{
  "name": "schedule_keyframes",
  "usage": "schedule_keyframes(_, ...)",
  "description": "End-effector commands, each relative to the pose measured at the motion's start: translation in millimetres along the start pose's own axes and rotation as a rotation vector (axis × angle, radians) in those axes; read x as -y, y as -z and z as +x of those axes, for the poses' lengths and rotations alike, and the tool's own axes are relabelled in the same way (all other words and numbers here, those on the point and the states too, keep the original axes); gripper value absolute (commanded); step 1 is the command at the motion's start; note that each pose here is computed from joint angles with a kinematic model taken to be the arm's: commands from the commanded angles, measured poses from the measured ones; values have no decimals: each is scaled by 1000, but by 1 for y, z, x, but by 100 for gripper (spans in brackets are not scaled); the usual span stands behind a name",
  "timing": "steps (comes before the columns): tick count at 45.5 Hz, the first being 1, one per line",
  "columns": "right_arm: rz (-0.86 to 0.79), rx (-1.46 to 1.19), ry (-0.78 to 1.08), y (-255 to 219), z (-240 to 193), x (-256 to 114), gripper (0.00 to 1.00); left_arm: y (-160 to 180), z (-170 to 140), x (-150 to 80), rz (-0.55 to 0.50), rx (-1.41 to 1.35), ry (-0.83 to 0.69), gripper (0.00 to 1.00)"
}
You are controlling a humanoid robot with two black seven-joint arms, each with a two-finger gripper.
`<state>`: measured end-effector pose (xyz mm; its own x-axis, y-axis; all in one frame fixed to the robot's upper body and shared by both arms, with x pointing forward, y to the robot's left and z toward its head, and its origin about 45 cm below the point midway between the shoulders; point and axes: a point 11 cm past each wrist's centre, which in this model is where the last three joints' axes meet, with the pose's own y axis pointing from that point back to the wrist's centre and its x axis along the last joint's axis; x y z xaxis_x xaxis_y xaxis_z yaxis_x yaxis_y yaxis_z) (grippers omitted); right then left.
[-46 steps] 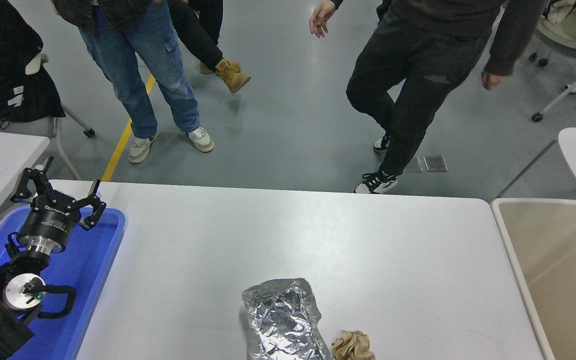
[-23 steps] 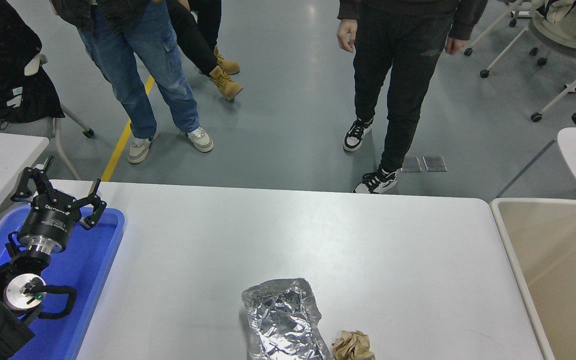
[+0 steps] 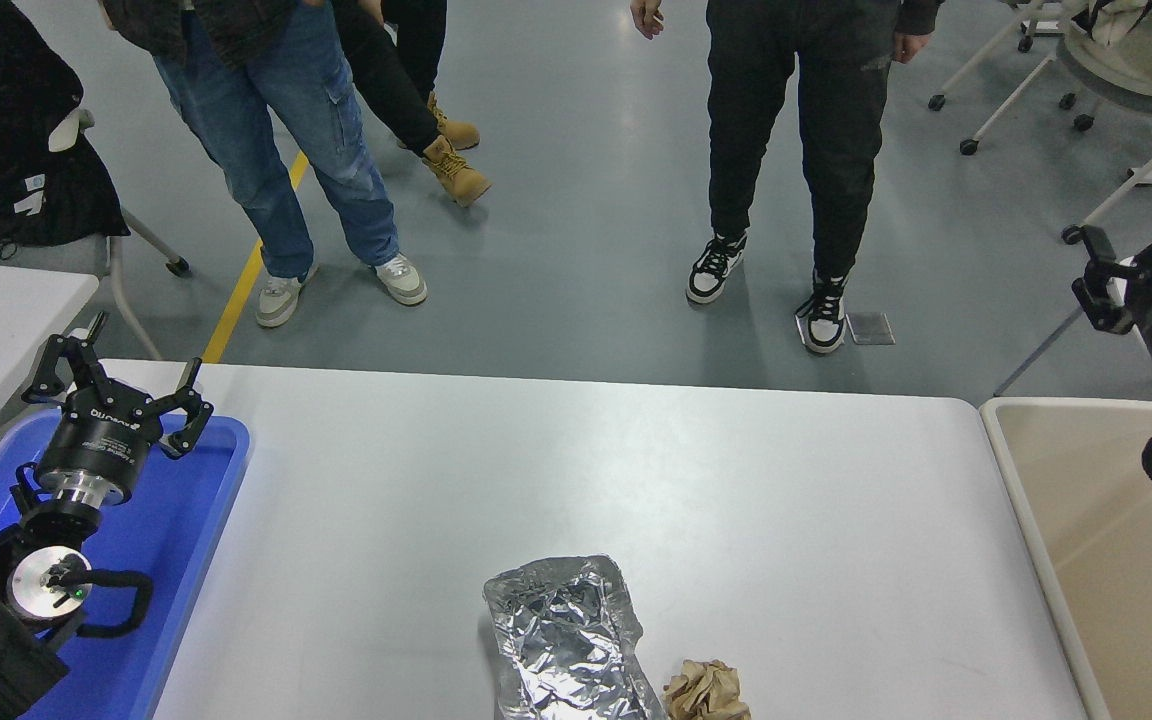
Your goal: Clean the table surface
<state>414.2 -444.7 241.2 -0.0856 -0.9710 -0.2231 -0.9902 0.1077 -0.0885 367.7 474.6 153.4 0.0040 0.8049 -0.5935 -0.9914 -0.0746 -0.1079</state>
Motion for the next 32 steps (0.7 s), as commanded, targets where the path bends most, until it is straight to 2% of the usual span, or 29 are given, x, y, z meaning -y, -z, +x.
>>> schedule_keyframes(1,-57,49,-3,-39,-7,-21,98,0,0,0,0,0,0,100)
schedule_keyframes(8,-69,58,-11,-49,-7,-28,98,0,0,0,0,0,0,100)
schedule_keyframes(32,-71,17,-29,-38,10,-27,98,0,0,0,0,0,0,100)
